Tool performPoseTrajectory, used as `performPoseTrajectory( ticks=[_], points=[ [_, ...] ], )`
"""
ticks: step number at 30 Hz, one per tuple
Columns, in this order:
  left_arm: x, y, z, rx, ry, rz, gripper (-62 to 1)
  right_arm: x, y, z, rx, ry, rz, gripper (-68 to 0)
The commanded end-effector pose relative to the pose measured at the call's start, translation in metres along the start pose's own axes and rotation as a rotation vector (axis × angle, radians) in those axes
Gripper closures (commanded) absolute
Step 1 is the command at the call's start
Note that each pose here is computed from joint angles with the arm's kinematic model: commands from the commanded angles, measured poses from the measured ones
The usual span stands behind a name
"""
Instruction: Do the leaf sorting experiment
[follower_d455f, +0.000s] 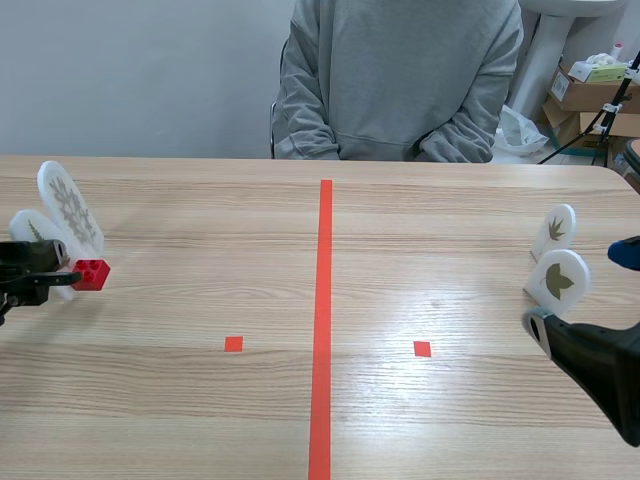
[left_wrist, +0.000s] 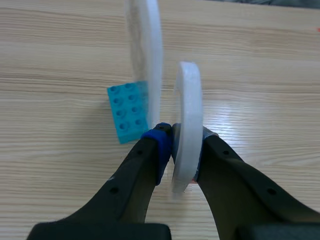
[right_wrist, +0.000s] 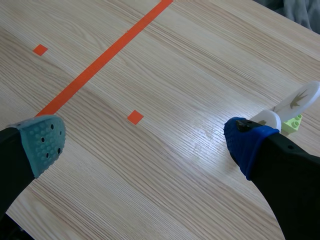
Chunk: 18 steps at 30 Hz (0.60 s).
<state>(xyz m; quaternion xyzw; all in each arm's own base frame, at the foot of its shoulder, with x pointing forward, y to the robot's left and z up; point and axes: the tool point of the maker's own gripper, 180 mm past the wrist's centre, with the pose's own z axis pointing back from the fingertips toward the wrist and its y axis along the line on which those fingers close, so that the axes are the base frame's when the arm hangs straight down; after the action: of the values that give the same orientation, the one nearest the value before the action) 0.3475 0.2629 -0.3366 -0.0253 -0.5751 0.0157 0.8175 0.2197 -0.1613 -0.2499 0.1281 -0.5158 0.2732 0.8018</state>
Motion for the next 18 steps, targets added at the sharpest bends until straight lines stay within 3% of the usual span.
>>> performPoseTrajectory(
  ticks=[1, 9, 18],
  points=[
    [0.009, 0.004, -0.005, 0.013, -0.026, -0.019, -4.0, 0.006, -0.001, -0.001, 0.005, -0.027, 0.006, -67.9],
    [-0.009, 0.016, -0.013, 0.050, 0.034, -0.058, -4.0, 0.006, -0.001, -0.001, 0.005, -0.027, 0.006, -67.9],
    [-0.007, 0.016, -0.013, 0.048, 0.023, -0.066, -5.8, 0.006, -0.001, -0.001, 0.005, -0.027, 0.006, -67.9]
  ],
)
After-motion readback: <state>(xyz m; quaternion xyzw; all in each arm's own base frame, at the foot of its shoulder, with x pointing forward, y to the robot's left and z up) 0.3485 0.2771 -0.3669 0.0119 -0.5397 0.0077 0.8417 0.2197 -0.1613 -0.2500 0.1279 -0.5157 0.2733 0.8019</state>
